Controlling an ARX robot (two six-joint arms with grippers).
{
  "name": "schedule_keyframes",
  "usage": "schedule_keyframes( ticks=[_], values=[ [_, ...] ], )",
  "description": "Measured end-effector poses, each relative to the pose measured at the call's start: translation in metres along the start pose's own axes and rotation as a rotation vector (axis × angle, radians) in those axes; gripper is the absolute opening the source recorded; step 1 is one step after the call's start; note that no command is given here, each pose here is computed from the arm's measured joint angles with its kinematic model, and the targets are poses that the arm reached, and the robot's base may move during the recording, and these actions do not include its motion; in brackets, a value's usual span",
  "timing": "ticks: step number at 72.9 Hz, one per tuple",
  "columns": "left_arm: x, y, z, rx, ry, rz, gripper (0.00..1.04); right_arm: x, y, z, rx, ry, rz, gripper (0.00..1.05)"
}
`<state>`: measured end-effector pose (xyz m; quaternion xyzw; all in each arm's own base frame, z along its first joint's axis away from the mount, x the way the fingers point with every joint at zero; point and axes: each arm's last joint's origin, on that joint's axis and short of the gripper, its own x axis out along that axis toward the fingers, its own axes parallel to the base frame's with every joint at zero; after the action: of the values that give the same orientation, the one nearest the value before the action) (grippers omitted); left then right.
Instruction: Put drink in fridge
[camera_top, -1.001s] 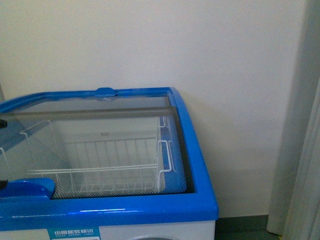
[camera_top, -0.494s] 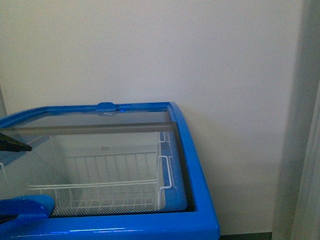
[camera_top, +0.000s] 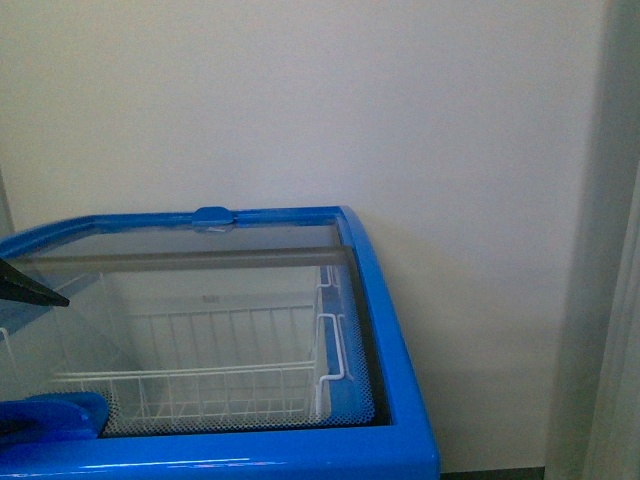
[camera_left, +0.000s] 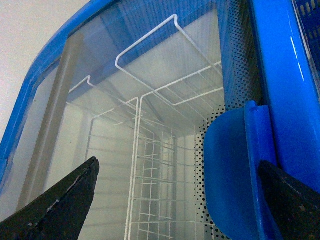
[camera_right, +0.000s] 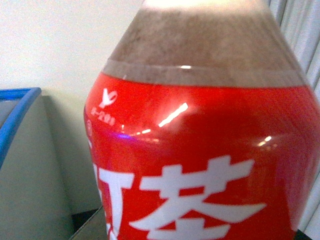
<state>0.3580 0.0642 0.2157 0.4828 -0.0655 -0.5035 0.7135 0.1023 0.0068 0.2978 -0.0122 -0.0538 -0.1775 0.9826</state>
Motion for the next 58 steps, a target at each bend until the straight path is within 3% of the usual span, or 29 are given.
schedule_keyframes(
  ticks=[20,31,40,49,53,58],
  values=[
    [0.01,0.005,-0.007,0.027,0.009,0.026,0.97,0.0,0.0,0.0,0.0,0.0,0.0,0.36],
    [0.024,0.026,-0.011,0.119,0.063,0.126,0.97,0.0,0.0,0.0,0.0,0.0,0.0,0.36],
    [0.052,0.065,-0.022,0.281,0.217,0.4,0.97,0.0,0.0,0.0,0.0,0.0,0.0,0.36],
    [0.061,0.114,-0.01,0.396,0.346,0.822,0.97,0.0,0.0,0.0,0.0,0.0,-0.001,0.36],
    [0.058,0.124,0.003,0.356,0.327,0.929,0.97,0.0,0.0,0.0,0.0,0.0,0.0,0.36],
    [0.057,0.126,0.013,0.269,0.299,0.953,0.97,0.0,0.0,0.0,0.0,0.0,0.0,0.36]
  ],
)
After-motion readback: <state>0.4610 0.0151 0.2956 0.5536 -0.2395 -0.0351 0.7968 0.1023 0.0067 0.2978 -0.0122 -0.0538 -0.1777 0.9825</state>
